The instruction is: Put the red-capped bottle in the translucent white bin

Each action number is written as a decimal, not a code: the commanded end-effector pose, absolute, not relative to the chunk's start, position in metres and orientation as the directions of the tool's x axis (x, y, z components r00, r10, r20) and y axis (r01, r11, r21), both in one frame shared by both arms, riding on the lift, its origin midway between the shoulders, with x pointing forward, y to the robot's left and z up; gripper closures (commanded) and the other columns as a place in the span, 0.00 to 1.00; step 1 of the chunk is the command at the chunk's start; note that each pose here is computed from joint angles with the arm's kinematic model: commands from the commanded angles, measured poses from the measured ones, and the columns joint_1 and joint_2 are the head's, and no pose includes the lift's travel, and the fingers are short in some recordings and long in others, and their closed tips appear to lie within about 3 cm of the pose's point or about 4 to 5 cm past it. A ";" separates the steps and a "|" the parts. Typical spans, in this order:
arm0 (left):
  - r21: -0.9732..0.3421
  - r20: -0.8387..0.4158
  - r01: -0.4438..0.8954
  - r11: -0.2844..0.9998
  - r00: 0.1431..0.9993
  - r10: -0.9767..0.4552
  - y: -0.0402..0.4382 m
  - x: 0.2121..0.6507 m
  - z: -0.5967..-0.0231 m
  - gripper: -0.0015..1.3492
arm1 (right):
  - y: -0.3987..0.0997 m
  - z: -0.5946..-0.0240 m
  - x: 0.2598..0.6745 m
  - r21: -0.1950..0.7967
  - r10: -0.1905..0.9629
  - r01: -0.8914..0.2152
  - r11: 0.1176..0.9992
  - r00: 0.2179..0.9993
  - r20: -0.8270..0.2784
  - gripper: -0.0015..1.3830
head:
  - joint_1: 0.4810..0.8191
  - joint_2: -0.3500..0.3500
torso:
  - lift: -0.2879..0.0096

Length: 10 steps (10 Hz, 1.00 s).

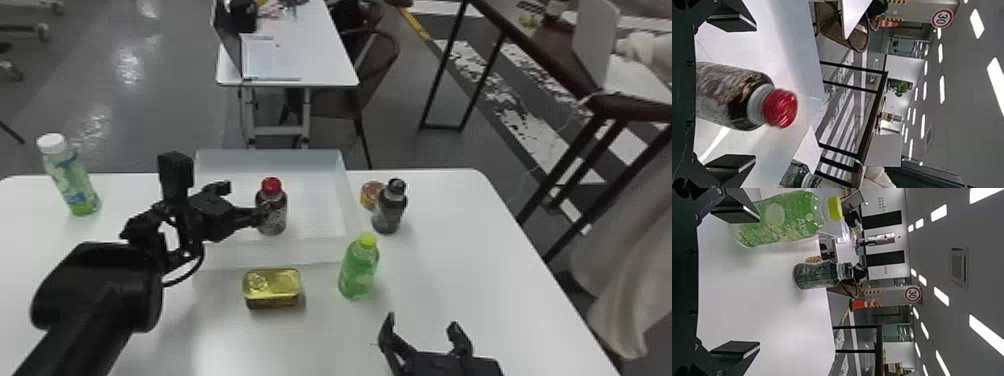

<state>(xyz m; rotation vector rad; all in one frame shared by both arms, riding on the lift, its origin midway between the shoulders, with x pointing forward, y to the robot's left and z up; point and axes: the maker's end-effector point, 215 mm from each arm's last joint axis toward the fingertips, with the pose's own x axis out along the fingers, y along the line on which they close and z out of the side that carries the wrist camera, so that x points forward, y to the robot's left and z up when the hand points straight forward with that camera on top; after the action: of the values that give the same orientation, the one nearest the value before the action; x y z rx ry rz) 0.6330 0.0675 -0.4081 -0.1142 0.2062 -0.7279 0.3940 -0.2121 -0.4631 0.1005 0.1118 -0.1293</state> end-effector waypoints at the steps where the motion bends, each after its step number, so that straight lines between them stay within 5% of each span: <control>1: -0.145 -0.080 0.619 0.771 0.770 -0.633 0.091 0.626 -0.376 0.09 | -0.211 -0.463 0.394 0.093 -0.123 0.134 0.987 0.985 -0.117 0.11 | 0.63 0.27 | 0.71; 3: -0.161 0.004 0.519 0.839 0.851 -0.526 0.148 0.589 -0.347 0.09 | -0.210 -0.462 0.395 0.094 -0.123 0.134 0.986 0.986 -0.115 0.11 | 0.63 0.32 | 0.71; 10: -0.207 -0.008 0.185 0.961 0.982 -0.191 0.270 0.415 -0.412 0.09 | -0.222 -0.458 0.383 0.090 -0.155 0.165 0.982 0.982 -0.106 0.11 | 0.63 0.55 | 0.71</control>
<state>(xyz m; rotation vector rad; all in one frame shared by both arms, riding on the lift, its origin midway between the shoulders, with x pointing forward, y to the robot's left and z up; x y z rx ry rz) 0.4283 0.2612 -0.4107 -0.2196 0.0355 -0.2097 0.3864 -0.2212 -0.4567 0.0983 0.0940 -0.1582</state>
